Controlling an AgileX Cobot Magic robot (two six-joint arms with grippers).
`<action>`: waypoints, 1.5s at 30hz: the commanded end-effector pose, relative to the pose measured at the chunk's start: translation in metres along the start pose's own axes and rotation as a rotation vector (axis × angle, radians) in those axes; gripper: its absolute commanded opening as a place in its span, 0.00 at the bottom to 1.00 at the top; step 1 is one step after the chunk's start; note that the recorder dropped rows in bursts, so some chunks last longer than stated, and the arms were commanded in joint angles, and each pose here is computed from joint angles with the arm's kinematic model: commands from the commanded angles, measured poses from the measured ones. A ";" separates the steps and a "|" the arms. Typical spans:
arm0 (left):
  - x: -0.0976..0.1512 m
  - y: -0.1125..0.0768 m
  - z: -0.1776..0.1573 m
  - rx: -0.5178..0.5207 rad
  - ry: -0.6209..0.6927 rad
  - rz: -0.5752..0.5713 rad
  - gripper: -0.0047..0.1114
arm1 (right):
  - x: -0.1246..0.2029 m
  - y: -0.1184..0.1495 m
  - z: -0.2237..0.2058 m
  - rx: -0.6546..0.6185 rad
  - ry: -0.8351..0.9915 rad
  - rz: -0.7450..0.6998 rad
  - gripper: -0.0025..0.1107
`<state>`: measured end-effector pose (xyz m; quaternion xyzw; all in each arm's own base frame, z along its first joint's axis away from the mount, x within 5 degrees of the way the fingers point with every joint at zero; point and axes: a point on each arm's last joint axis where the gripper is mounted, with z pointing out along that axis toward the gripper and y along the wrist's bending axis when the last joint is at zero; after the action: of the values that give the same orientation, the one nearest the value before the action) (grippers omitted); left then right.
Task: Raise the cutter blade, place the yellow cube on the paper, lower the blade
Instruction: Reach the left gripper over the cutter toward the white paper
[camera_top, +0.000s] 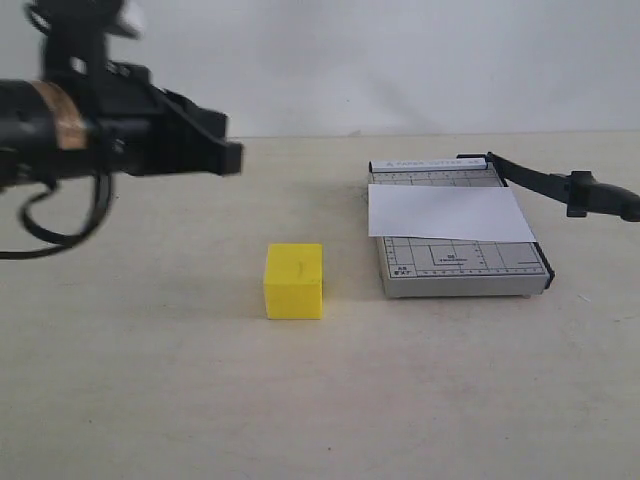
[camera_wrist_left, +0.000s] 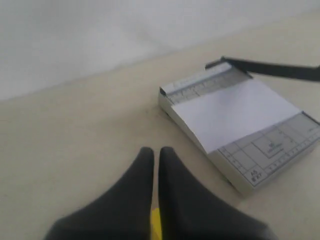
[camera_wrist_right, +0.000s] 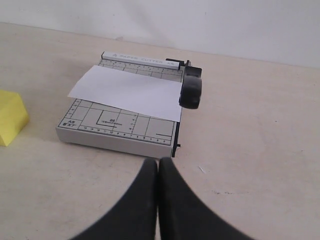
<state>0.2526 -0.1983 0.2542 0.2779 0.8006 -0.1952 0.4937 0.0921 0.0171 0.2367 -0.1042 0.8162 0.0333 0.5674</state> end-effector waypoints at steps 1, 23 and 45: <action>0.015 -0.014 0.054 0.039 0.090 -0.053 0.08 | -0.001 0.000 0.000 0.000 0.002 0.004 0.02; 0.003 -0.062 0.214 0.147 0.005 -0.183 0.08 | -0.001 0.000 0.000 0.000 0.002 0.013 0.02; 0.021 -0.082 0.224 0.159 0.061 -0.114 0.08 | -0.001 0.000 0.000 0.000 0.002 0.013 0.02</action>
<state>0.3508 -0.3751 0.1285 0.2615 0.8404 -0.2416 0.4086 0.0921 0.0171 0.2366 -0.0978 0.8174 0.0379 0.5665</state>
